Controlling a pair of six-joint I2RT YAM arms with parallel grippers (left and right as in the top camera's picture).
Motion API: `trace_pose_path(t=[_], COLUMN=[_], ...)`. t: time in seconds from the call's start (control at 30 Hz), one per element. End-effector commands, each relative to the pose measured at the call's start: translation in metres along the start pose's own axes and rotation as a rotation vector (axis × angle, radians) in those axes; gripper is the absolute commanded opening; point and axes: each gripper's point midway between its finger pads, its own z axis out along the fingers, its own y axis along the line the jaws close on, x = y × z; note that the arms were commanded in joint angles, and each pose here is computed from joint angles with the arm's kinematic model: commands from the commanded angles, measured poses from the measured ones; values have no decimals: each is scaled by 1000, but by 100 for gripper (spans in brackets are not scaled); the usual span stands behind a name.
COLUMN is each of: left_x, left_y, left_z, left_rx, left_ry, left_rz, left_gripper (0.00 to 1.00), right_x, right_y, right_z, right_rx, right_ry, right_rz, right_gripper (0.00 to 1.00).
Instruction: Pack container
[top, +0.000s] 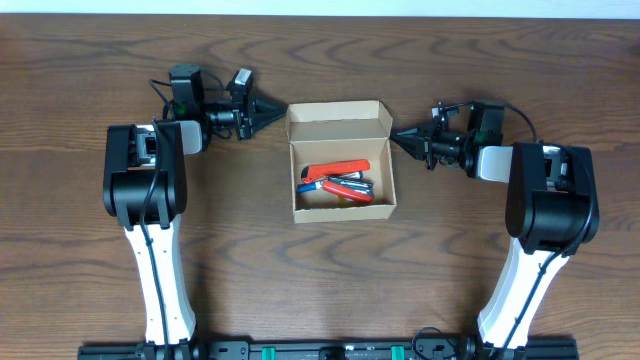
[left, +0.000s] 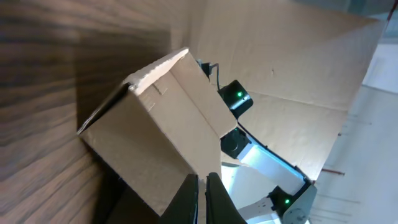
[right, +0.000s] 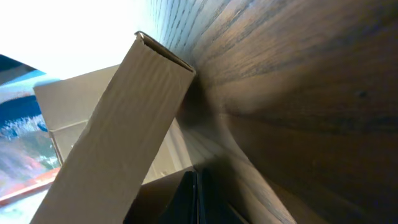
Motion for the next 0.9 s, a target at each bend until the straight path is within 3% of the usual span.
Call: trace_pose_path(t=[0.0,0.87], left_x=[-1,38], left_y=[10,61], left_z=[-3,5], left_rx=[-3,-41], left_ry=[-8,6], left_rz=[4,-85], left_gripper=[6,6], right_x=[1,19], right_y=[-10,-1], right_z=[5,27], right_rx=[25,20], right_ry=[-2,50], right_rz=[-32,-99], right_gripper=[1,1])
